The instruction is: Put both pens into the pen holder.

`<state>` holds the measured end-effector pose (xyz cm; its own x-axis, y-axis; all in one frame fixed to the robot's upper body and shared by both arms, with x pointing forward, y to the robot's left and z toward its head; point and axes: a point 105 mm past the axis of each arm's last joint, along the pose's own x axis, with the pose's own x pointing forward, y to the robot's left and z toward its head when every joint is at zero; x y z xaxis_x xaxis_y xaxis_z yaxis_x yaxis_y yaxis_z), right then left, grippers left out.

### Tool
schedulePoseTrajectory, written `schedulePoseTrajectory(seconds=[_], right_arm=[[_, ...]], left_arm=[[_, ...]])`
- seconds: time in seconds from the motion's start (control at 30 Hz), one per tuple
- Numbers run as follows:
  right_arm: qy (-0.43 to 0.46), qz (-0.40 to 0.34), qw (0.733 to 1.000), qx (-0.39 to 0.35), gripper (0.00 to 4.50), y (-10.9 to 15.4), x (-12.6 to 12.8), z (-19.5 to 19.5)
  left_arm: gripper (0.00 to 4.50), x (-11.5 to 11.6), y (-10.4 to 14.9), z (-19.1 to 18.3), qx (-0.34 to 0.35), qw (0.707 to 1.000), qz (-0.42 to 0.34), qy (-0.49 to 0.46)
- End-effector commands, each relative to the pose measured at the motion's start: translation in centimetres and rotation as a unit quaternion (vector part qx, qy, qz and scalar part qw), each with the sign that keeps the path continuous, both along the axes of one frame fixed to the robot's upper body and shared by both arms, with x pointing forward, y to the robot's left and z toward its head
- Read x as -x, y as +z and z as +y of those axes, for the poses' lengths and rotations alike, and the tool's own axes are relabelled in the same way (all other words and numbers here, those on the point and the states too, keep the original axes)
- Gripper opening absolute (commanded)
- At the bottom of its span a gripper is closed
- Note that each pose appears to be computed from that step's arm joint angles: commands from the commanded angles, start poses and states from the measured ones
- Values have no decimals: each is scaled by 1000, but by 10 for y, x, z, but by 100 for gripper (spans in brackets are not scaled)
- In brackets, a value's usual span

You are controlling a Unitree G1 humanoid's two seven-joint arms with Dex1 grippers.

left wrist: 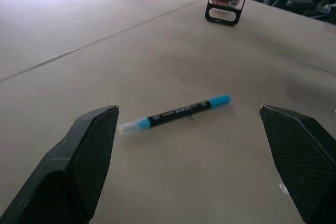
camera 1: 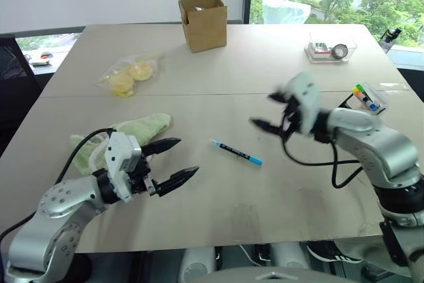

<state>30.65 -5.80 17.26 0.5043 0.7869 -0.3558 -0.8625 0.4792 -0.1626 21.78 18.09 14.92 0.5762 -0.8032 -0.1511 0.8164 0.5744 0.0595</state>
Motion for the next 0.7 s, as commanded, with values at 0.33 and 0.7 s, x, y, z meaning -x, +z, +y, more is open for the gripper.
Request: schedulePoseTrajectory(seconds=[0.33,0.7], right_arm=[[65,135,985,88,444,-46,2,67],[48,93,979,177,129,-74,-9,77]], left_arm=[[450,8,10,5,-20,998,-30,53],[450,10,16,3,-14,997,-39,67]])
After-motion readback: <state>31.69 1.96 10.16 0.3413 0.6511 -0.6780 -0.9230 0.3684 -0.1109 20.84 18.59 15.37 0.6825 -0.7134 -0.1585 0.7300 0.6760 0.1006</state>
